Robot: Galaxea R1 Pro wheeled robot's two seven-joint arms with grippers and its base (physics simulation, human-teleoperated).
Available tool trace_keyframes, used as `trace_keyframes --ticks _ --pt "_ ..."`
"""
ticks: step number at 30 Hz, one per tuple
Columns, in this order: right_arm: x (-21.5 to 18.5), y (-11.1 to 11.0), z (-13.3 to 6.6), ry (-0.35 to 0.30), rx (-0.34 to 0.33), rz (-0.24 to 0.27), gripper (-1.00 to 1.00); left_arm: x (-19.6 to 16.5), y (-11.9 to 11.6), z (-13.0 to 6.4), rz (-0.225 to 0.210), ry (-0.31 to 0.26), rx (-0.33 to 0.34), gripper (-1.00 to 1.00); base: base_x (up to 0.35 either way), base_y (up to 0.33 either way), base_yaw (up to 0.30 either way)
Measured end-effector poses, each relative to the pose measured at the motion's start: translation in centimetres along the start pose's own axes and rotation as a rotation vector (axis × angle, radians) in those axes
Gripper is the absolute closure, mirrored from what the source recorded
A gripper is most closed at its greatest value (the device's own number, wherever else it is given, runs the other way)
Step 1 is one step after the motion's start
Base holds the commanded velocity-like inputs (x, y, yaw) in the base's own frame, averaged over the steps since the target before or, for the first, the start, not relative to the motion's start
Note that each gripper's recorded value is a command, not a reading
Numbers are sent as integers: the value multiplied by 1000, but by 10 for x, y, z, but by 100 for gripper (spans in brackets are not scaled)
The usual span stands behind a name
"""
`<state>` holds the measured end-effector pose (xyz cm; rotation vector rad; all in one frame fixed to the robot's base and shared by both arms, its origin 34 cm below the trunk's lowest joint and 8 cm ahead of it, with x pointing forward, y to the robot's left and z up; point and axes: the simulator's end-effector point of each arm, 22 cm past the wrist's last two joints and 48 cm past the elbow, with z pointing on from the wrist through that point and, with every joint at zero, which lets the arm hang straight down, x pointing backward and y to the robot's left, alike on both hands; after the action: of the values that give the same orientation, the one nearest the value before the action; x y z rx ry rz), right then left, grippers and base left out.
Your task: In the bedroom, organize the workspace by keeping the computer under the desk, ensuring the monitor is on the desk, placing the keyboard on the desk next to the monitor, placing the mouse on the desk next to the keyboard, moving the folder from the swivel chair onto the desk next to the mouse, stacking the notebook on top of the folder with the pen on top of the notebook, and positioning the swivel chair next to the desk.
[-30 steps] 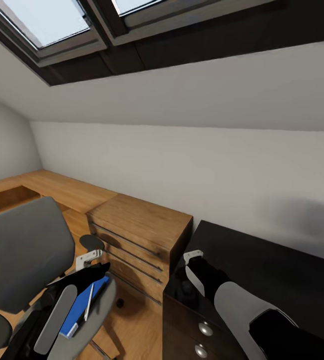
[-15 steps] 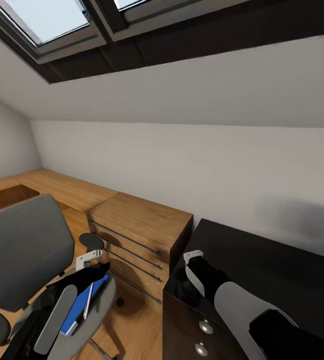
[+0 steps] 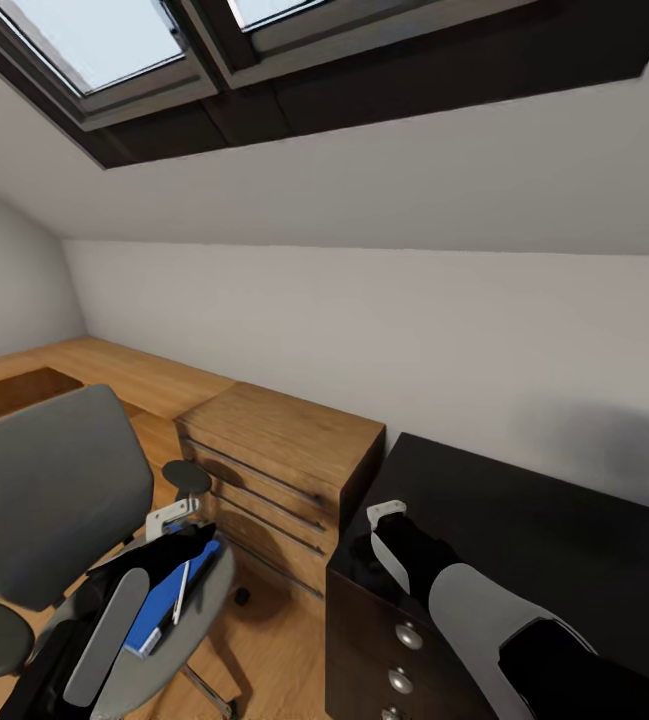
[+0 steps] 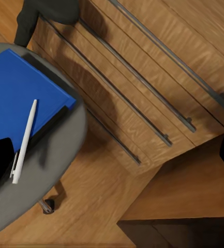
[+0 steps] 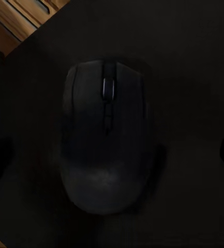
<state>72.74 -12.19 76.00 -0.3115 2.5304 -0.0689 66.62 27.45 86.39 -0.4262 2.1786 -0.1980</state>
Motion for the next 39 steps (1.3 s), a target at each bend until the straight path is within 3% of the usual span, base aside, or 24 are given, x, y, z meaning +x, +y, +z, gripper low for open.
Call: trace_keyframes --ticks 13,28,39 --pt "0 0 0 -1 1 -3 -100 0 0 0 -2 0 0 -100 -12 0 0" --pt "13 3 20 -2 1 -3 -100 18 7 14 -1 -1 1 -100 0 0 0" --pt "13 4 20 -5 -3 4 -100 19 7 15 -1 -1 1 -100 0 0 0"
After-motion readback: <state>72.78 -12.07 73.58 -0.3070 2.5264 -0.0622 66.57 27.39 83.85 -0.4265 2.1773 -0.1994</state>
